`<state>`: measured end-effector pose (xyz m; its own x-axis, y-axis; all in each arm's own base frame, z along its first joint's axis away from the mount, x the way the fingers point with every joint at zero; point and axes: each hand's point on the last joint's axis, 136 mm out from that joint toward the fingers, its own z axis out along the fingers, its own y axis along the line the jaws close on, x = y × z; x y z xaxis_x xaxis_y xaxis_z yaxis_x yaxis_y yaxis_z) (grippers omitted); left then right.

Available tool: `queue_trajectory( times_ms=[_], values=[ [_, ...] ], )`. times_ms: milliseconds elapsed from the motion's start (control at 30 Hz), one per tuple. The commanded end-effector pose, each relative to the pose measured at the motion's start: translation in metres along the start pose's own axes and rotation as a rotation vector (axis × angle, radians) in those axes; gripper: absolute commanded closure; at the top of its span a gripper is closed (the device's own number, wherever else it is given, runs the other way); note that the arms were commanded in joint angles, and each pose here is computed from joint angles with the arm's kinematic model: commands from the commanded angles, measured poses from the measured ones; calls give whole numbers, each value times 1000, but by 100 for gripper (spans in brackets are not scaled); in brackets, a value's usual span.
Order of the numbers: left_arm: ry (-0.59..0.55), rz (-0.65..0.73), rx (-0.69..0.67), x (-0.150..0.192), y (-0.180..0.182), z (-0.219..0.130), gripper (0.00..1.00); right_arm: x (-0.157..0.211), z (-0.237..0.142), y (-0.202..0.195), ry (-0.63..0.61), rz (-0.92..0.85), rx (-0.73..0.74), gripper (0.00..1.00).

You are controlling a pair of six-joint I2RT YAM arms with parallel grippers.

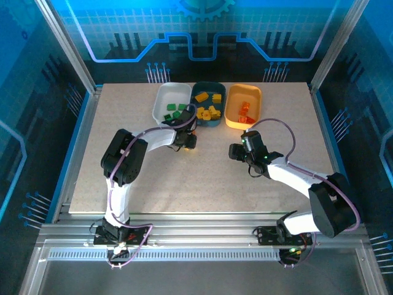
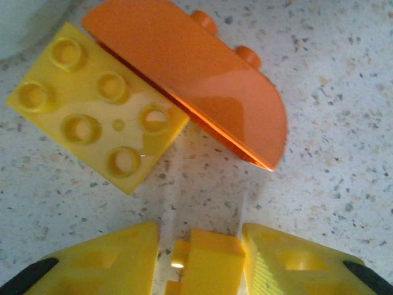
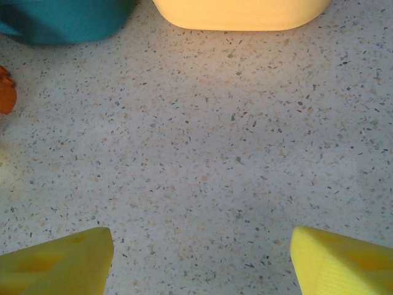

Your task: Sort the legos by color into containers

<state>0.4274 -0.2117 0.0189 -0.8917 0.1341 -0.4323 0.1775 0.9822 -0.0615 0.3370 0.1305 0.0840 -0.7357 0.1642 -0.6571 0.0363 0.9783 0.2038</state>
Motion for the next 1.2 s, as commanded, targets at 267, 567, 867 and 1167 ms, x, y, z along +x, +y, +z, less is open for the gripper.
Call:
queue_trajectory(
  times_ms=[267, 567, 867, 1167],
  values=[
    [-8, 41, -35, 0, -10, -18, 70, -8, -3, 9, -25, 4, -20, 23],
    [-153, 6, 11, -69, -33, -75, 75, -9, -4, 10, -29, 4, -24, 23],
    [-215, -117, 88, -160, -55, -35, 76, -10, -6, 10, -31, 5, -28, 23],
    [-233, -255, 94, -187, -35, -3, 74, -10, -7, 13, -32, 7, -43, 23]
  ],
)
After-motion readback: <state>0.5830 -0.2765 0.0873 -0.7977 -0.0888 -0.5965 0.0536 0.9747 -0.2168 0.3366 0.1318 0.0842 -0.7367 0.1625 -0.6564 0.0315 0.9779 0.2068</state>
